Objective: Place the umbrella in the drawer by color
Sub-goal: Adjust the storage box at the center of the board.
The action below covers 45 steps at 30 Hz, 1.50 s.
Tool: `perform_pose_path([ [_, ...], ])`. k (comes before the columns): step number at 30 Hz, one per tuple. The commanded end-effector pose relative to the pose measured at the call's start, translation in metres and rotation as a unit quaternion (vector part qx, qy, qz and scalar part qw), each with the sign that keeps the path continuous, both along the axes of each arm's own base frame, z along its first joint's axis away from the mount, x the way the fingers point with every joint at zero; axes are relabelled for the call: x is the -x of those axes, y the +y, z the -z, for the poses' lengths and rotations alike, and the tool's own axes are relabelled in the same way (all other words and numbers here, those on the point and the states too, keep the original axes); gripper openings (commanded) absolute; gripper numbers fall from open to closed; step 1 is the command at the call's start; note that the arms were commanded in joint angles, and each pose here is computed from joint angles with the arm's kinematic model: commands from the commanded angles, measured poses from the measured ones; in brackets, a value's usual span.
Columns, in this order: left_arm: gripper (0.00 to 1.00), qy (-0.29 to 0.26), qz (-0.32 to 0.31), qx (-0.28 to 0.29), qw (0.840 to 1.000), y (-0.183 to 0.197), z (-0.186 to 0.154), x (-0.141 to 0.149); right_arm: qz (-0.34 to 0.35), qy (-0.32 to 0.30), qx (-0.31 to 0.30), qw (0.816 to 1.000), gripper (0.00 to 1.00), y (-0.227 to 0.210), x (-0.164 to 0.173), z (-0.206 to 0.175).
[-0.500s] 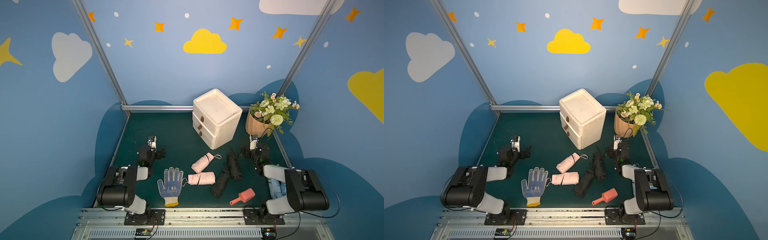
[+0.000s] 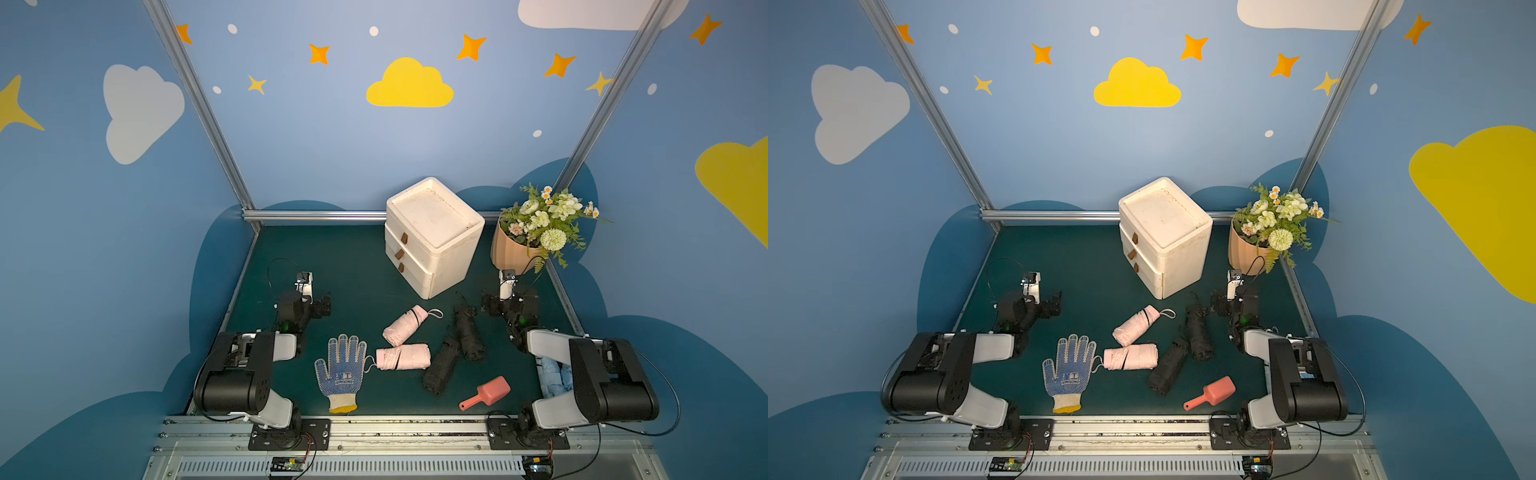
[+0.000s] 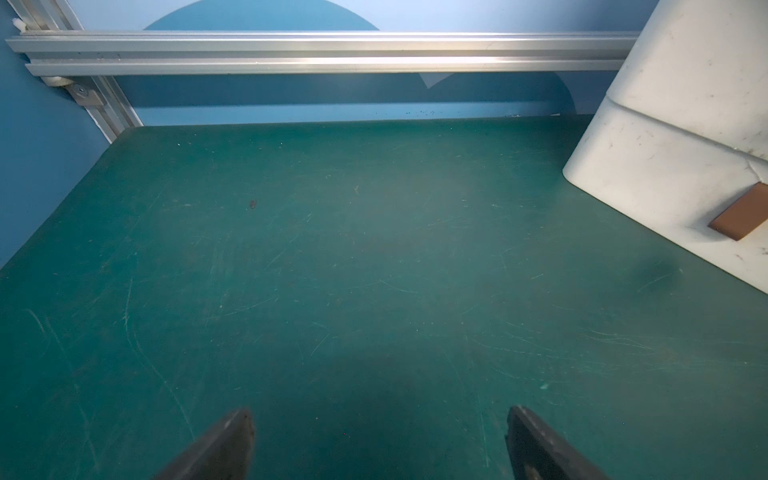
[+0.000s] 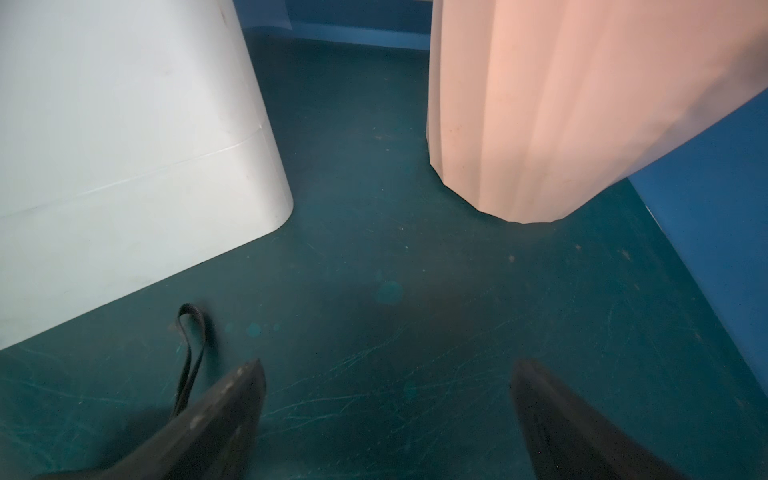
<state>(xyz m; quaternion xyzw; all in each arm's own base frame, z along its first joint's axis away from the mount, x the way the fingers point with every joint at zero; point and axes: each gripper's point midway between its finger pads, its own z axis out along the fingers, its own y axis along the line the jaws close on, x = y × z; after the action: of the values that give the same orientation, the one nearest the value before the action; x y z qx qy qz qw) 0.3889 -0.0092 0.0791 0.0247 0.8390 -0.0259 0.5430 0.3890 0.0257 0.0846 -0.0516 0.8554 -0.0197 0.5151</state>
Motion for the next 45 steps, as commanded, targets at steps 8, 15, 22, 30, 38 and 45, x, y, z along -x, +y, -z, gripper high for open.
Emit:
perform_pose_path([
  [8, 1.00, -0.006, 0.005, -0.001, 1.000, -0.001, -0.003, -0.004, -0.004, -0.004, -0.003, 1.000, 0.98, 0.001, -0.003, -0.003],
  [15, 1.00, -0.006, 0.004, -0.001, 1.000, -0.001, -0.003, -0.004, -0.004, -0.004, -0.004, 1.000, 0.98, 0.001, -0.003, -0.002],
  [22, 1.00, -0.007, 0.004, 0.000, 1.000, -0.001, -0.004, -0.004, -0.004, -0.004, -0.004, 1.000, 0.98, 0.002, -0.003, -0.003],
  [30, 1.00, -0.006, 0.004, 0.000, 1.000, -0.001, -0.003, -0.004, -0.020, 0.005, -0.036, 0.999, 0.98, -0.001, -0.005, -0.001],
  [38, 1.00, -0.031, -0.034, -0.020, 0.999, 0.006, -0.012, 0.001, -0.026, 0.005, -0.026, 0.999, 0.98, 0.003, -0.004, -0.002],
  [45, 1.00, -0.025, -0.062, -0.049, 0.997, 0.001, -0.057, 0.007, 0.106, -0.031, -0.012, 0.994, 0.98, -0.030, 0.002, -0.047],
])
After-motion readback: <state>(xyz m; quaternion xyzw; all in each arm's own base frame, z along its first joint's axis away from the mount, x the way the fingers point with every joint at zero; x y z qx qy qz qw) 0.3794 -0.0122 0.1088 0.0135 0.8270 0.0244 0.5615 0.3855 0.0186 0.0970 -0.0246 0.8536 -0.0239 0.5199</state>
